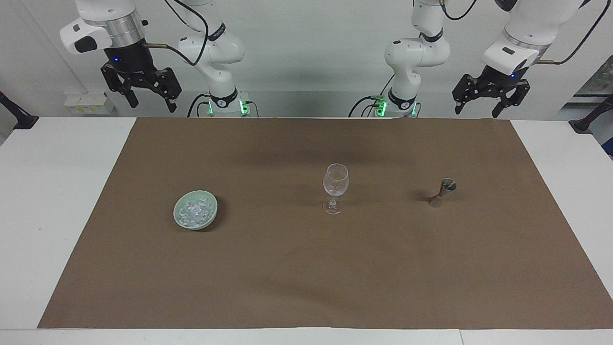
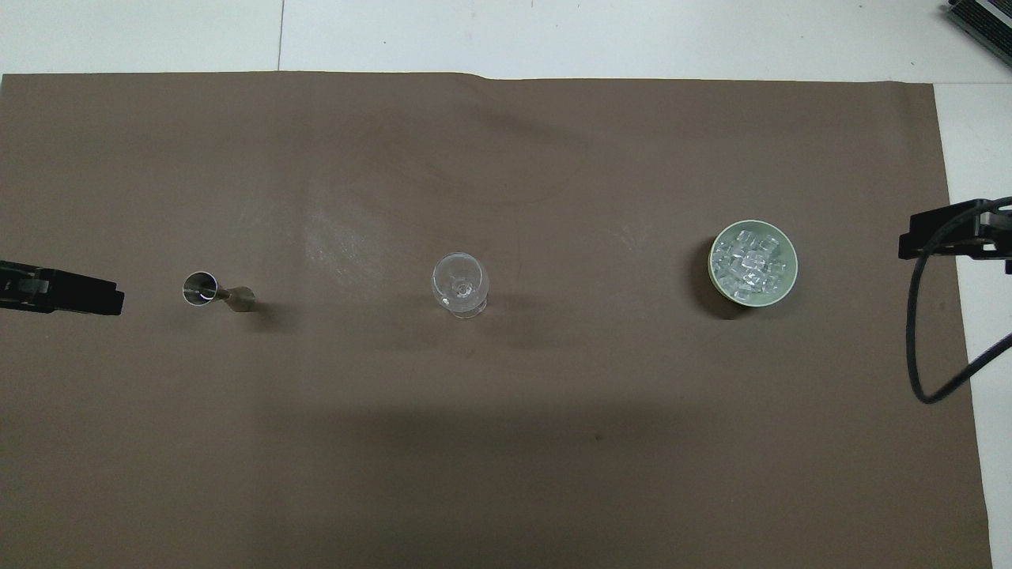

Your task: Pour wine and add ice with both arms

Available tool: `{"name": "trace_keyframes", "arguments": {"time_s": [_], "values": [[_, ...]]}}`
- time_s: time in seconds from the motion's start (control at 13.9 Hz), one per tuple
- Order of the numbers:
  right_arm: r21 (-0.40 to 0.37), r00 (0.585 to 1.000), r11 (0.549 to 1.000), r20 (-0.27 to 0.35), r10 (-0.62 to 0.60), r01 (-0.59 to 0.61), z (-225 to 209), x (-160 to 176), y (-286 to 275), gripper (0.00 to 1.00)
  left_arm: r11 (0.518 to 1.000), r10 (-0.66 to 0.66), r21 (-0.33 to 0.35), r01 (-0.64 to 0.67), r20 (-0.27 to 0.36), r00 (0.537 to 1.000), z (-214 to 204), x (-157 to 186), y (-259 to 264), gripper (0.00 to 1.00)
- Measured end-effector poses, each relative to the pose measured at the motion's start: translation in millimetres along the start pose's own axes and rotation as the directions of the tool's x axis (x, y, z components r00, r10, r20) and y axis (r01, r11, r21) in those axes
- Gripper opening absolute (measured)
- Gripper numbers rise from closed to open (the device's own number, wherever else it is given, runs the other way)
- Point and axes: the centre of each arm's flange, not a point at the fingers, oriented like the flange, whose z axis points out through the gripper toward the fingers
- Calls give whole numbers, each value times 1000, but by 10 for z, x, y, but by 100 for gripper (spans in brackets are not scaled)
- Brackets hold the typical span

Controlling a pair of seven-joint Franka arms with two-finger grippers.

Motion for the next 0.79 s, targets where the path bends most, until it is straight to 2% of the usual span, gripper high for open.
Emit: {"name": "trace_keyframes", "arguments": {"time_s": [0.43, 0.79], "values": [[0, 1000, 1000, 0, 0, 0, 0, 0, 0, 100, 984, -180, -8, 180, 22, 983, 98, 9, 35, 100], [0, 1000, 1000, 0, 0, 0, 0, 0, 0, 100, 930, -367, 4, 368, 59, 928, 282, 41, -7, 100]]}}
